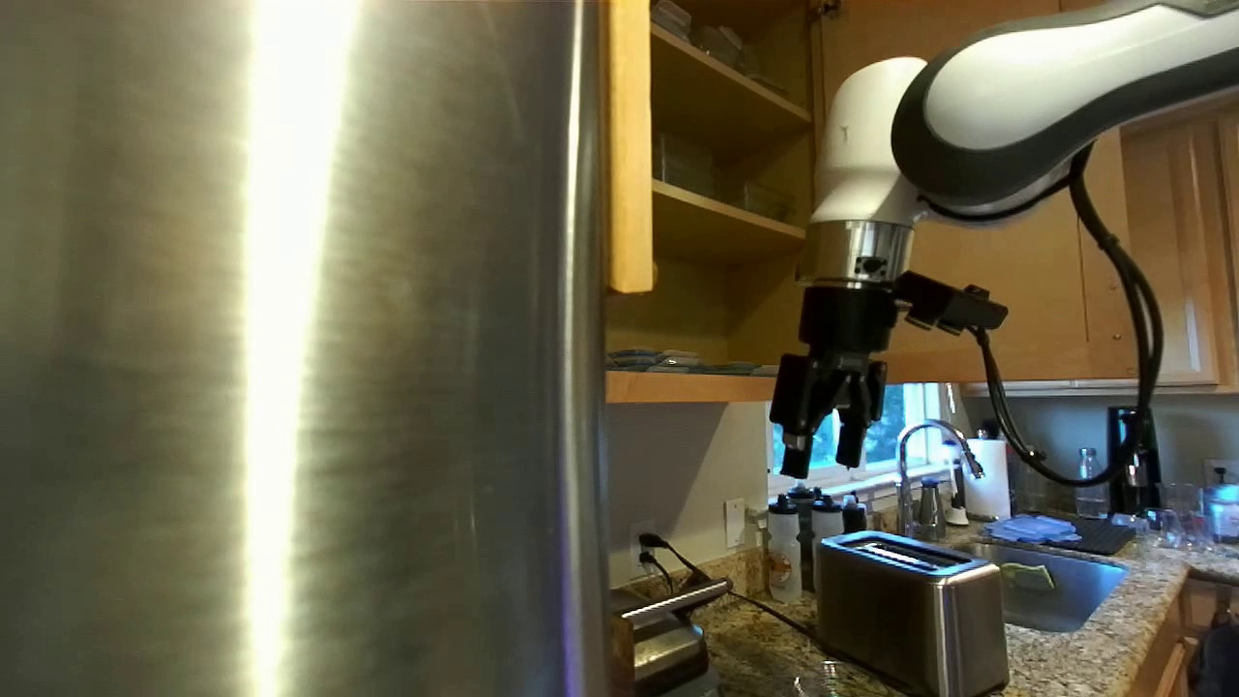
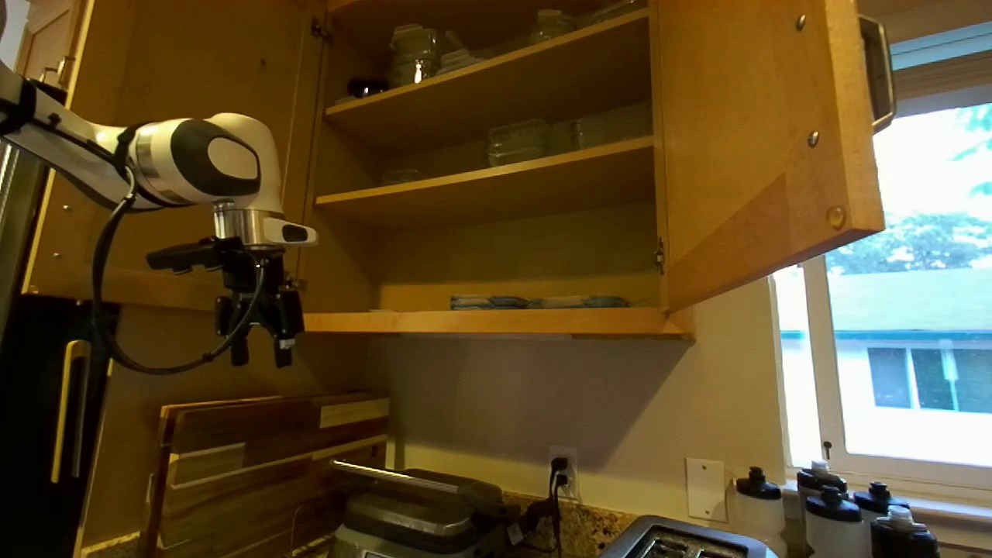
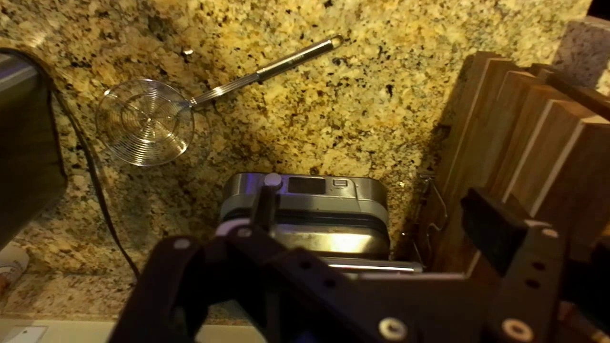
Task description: Close the kitchen cabinet doors
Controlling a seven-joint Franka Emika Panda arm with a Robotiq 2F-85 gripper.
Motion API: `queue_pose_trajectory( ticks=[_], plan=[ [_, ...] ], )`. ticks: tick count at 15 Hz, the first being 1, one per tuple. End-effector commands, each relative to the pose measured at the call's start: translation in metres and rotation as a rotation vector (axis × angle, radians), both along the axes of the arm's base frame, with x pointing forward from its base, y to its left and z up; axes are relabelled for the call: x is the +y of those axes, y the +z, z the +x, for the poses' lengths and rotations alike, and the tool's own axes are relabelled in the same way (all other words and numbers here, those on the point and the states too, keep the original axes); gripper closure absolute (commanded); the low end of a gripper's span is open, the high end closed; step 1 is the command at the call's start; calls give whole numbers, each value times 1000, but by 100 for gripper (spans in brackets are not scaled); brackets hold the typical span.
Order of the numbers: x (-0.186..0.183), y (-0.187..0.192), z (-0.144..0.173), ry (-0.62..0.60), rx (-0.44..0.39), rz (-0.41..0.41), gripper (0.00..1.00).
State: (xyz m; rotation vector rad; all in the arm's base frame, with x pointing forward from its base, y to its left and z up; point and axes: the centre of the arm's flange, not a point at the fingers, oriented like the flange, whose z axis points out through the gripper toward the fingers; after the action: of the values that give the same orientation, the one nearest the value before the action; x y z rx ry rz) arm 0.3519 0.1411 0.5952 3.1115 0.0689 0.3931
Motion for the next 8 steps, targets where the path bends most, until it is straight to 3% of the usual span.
queue_pose_trajectory(
  ticks=[1,5,8],
  plan=[
    [31,30,-6,79,-33,76,0],
    [65,58,-21,207,-28,150,0],
    [86,65,-29,295,-19,156,0]
  ],
)
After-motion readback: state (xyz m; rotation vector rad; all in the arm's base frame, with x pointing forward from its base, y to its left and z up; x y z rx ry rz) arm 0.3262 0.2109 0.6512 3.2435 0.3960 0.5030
